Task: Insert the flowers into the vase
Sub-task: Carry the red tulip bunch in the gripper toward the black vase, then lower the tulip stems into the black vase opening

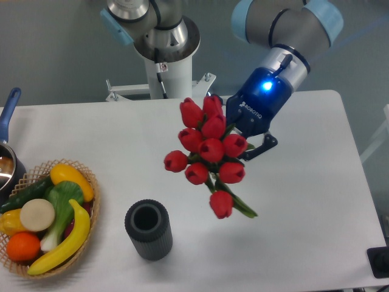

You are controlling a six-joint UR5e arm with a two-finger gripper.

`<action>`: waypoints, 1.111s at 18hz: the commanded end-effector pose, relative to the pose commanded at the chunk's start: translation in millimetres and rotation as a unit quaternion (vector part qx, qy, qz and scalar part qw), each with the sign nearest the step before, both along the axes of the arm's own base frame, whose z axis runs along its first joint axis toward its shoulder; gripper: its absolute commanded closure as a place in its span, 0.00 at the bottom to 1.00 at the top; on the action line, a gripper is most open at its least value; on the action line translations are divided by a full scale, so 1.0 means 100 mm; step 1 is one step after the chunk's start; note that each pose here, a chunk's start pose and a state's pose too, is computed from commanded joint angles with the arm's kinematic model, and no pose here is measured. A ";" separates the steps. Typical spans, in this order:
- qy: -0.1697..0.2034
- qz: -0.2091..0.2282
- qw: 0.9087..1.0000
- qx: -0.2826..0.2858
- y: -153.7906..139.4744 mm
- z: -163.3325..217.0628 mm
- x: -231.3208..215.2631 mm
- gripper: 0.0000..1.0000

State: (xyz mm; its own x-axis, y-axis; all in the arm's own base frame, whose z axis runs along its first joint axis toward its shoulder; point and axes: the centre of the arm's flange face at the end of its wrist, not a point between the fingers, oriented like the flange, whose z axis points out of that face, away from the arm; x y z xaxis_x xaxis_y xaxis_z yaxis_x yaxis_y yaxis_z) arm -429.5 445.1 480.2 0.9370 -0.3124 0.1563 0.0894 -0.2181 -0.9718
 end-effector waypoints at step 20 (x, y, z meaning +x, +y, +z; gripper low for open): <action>0.036 -0.097 0.994 0.030 0.90 -0.17 0.57 0.60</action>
State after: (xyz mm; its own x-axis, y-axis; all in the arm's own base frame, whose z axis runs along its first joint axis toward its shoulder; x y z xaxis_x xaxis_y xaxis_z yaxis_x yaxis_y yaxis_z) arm -372.9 535.4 462.8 0.8667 -0.4942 0.0674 -0.0179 -0.1658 -0.9860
